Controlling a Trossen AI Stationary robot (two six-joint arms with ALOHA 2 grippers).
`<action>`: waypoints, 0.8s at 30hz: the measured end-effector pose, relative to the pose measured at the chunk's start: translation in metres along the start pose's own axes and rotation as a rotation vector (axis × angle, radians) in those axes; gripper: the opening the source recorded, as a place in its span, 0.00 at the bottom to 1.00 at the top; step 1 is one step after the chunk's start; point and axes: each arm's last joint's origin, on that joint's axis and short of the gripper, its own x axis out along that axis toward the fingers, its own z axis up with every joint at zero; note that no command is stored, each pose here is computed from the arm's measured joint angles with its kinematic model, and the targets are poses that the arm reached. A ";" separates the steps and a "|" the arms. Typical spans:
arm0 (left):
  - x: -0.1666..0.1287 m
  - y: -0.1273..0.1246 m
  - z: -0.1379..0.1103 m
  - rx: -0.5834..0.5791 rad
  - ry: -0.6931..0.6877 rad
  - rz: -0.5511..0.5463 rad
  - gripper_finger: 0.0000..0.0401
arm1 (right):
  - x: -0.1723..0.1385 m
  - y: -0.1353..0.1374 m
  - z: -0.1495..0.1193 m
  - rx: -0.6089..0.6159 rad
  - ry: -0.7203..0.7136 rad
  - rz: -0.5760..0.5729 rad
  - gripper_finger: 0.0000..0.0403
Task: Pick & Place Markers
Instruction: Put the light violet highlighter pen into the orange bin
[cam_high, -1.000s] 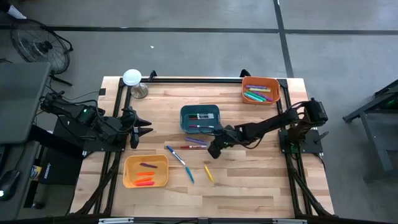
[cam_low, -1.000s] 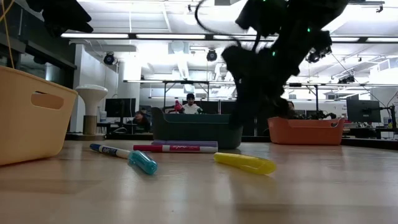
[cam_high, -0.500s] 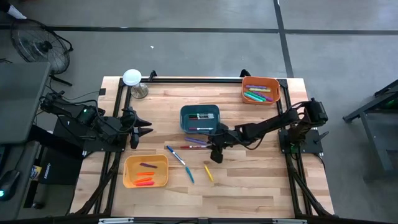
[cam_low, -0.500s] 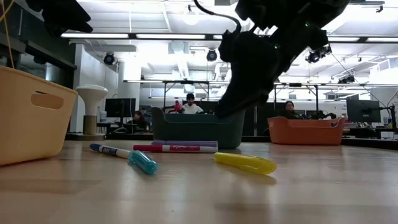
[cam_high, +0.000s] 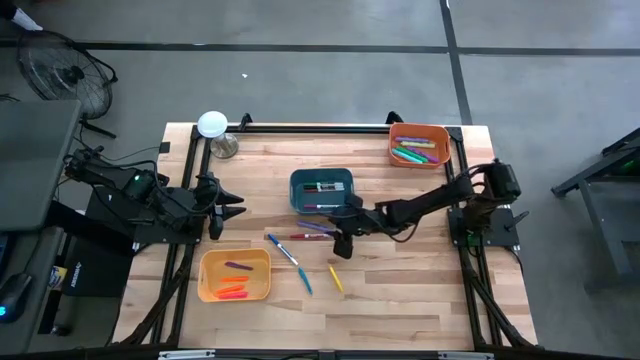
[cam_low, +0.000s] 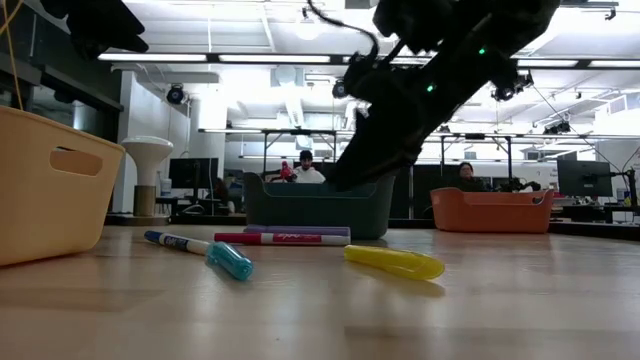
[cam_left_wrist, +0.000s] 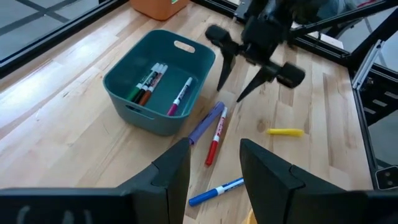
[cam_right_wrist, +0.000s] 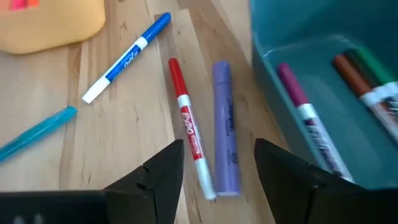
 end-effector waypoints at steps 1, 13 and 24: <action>0.000 0.000 0.000 0.000 0.000 0.000 0.34 | 0.005 0.001 0.001 -0.002 0.006 0.000 0.46; 0.000 -0.001 0.000 -0.005 0.014 -0.029 0.34 | 0.048 0.009 0.005 -0.032 0.074 -0.098 0.45; 0.000 -0.001 0.000 -0.004 0.018 -0.028 0.34 | 0.049 0.006 -0.009 0.019 0.239 -0.114 0.38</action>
